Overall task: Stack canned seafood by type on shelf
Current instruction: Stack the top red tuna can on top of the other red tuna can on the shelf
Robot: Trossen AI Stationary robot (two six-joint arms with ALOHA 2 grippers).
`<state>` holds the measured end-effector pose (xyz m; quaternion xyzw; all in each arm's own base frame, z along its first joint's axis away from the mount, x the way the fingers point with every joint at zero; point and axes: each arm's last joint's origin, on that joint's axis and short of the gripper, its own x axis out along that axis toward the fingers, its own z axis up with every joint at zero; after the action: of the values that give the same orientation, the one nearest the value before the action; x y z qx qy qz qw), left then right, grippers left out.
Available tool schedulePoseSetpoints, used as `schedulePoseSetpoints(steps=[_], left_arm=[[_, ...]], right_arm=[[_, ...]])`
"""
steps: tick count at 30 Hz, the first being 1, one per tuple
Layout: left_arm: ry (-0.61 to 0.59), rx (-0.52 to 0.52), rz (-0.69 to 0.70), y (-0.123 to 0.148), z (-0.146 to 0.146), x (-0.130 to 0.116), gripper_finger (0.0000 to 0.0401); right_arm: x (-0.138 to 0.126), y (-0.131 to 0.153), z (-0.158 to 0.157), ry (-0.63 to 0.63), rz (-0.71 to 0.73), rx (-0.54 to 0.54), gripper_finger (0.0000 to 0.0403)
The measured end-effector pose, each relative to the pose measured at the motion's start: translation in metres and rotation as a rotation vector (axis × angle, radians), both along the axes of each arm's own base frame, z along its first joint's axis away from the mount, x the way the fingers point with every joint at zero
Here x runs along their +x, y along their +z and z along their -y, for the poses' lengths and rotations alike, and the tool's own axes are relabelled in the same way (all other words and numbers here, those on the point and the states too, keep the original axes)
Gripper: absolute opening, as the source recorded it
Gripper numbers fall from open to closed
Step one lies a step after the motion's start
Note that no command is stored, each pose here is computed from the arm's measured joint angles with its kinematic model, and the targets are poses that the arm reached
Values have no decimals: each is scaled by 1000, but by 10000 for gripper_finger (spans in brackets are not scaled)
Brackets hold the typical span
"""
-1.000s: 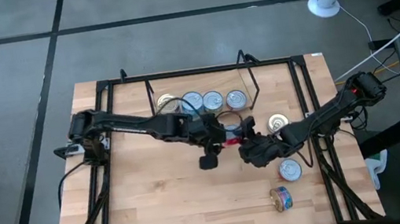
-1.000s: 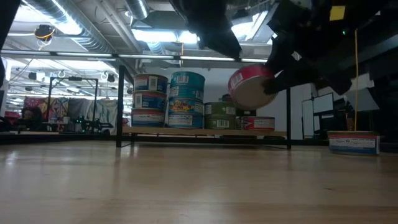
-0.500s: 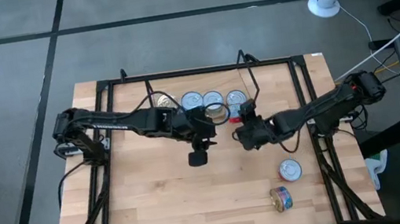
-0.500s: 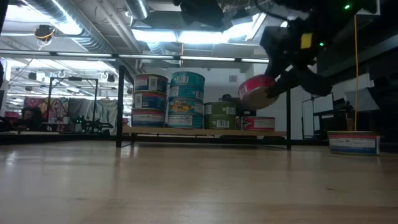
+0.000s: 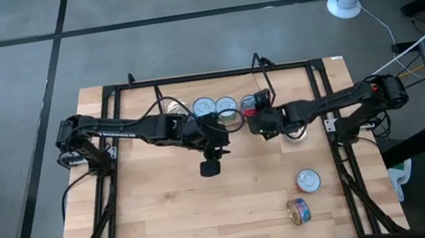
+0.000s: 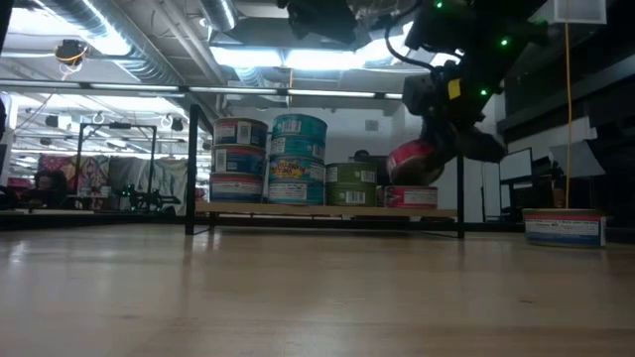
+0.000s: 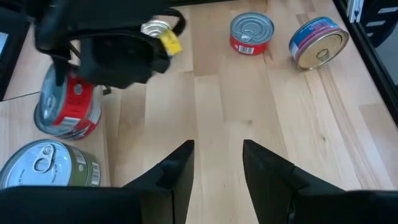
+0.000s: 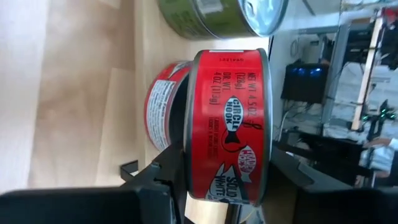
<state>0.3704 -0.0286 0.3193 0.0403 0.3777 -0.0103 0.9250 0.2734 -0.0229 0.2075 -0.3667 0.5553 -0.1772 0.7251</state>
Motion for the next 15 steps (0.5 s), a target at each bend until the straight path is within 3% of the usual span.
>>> schedulePoseSetpoints(steps=[15], left_arm=[[0,0,0,0,0,0,131]], right_arm=[[2,3,19,-60,29,-40,140]])
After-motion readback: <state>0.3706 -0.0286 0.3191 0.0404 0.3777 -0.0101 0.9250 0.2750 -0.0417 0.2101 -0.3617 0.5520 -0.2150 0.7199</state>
